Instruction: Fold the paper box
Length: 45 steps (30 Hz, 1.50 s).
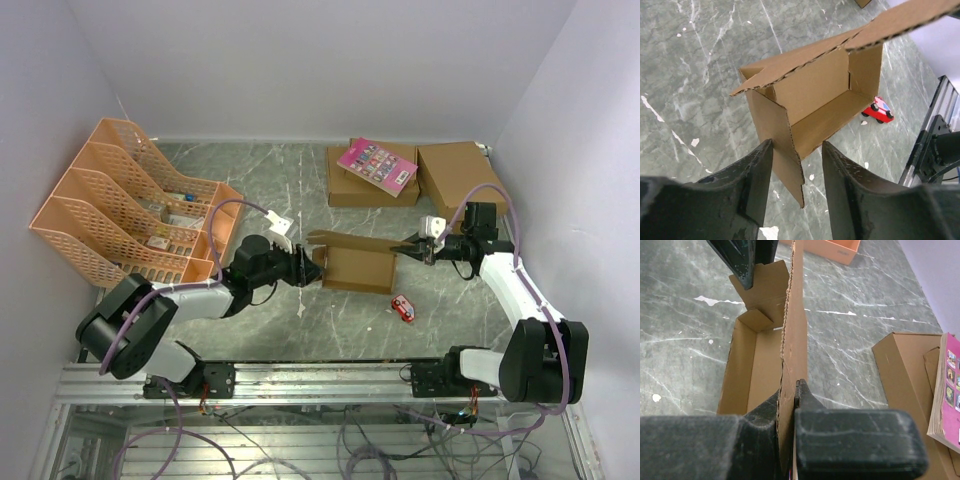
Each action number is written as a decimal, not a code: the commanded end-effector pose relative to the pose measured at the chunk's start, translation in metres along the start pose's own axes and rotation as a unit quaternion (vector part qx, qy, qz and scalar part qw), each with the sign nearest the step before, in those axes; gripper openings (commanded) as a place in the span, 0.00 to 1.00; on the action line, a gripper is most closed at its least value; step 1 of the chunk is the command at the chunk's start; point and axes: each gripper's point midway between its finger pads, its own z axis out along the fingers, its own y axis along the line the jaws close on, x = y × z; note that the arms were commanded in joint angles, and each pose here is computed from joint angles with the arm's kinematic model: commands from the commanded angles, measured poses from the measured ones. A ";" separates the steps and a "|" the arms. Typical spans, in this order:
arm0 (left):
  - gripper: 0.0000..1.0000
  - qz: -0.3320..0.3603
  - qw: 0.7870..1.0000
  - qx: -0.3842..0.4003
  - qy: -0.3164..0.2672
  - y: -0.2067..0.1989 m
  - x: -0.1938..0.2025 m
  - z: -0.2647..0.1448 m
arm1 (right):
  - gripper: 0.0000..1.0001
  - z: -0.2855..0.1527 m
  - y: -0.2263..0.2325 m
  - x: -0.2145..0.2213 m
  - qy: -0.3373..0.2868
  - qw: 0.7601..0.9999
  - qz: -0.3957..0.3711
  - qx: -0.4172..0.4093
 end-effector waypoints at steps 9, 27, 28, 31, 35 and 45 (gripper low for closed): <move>0.82 -0.018 0.996 0.081 -0.034 -0.023 -0.024 0.001 | 0.00 0.001 -0.004 -0.001 0.003 1.000 -0.005 -0.003; 0.69 -0.116 0.976 0.165 -0.083 -0.026 -0.030 -0.005 | 0.00 0.001 -0.003 0.001 0.004 1.000 -0.005 -0.004; 0.68 -0.119 0.975 0.166 -0.082 -0.025 -0.029 -0.005 | 0.00 0.001 -0.003 0.001 0.004 1.000 -0.004 -0.004; 0.63 -0.128 0.972 0.176 -0.087 -0.025 -0.029 -0.005 | 0.00 0.001 -0.003 0.002 0.005 1.000 -0.005 -0.005; 0.48 -0.146 0.966 0.191 -0.091 -0.026 -0.030 -0.004 | 0.00 0.001 -0.003 0.002 0.005 1.000 -0.004 -0.006; 0.23 -0.169 0.966 0.179 -0.076 -0.015 -0.016 0.005 | 0.00 0.001 -0.003 0.002 0.006 1.000 -0.004 -0.006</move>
